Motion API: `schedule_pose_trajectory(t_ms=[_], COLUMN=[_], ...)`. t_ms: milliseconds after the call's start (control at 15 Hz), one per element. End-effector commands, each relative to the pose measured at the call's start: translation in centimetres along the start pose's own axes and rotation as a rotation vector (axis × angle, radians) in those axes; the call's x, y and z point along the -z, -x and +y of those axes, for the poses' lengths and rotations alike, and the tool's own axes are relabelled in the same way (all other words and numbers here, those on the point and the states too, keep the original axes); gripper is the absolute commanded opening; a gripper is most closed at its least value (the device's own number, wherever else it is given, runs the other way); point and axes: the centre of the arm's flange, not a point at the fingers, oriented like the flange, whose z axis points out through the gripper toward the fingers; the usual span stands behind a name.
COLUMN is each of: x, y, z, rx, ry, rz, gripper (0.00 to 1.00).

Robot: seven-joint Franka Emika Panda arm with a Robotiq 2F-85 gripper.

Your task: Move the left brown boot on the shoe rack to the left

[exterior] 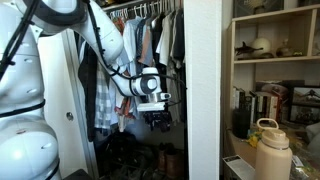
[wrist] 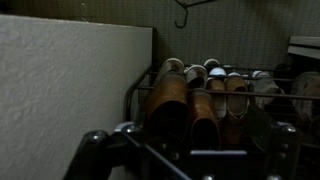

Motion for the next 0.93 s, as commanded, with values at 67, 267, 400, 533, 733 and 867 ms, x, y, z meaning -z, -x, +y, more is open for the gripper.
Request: schedule_pose_trajectory(t_ms=[67, 267, 400, 533, 733, 867], x=[-3.1, -5.6, -7.2, -8.6, -10.7, -11.9], y=[-5.0, -6.9, -7.9, -8.7, -9.5, -9.8], z=[1.8, 1.7, 1.1, 0.0, -1.6, -2.8], rx=[0.143, 0.212, 0.259, 0.307, 0.356, 0.380], ry=[-0.084, -0.124, -0.148, -0.160, -0.178, -0.190], rz=[-0.018, -0.022, -0.033, -0.045, -0.059, -0.067], gripper=[1.00, 1.00, 1.00, 1.00, 1.00, 1.00])
